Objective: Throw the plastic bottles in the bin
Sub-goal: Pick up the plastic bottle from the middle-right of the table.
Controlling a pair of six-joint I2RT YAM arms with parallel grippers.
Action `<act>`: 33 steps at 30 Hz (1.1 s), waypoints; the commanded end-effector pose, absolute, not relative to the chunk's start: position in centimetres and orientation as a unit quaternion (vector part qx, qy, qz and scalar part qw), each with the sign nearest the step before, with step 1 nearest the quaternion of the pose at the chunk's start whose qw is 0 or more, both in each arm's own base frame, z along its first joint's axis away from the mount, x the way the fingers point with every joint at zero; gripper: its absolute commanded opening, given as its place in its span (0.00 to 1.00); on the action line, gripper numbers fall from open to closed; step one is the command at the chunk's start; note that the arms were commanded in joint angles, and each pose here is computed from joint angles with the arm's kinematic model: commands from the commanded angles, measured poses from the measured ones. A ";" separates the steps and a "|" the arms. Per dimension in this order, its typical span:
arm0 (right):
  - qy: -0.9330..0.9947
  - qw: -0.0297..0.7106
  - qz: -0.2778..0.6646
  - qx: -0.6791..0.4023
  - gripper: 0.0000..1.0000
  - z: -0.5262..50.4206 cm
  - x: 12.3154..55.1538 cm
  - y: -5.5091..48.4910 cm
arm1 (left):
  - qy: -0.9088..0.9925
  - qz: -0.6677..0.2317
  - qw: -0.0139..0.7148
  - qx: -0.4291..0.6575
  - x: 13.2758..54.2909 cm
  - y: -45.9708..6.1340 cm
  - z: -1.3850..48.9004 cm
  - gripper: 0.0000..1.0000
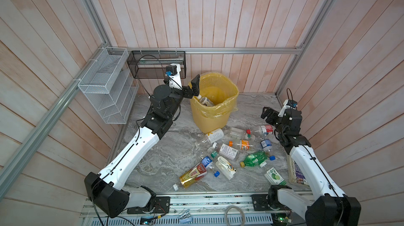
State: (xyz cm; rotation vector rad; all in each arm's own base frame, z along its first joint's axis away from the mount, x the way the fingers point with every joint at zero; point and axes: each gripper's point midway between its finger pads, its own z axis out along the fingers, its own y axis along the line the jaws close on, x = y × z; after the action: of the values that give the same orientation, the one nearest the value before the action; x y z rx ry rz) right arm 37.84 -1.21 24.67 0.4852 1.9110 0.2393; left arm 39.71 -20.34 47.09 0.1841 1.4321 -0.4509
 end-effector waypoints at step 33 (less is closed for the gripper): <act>0.865 0.329 0.177 0.336 0.95 7.4 41.2 -4.3 | 0.729 -0.113 0.671 0.070 37.4 -16.0 36.0 1.00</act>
State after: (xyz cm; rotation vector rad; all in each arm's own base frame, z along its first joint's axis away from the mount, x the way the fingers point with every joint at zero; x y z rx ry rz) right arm 39.67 -4.20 6.47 0.8937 2.3021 0.4236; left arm 37.61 -16.84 36.44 0.1700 1.6338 -0.2851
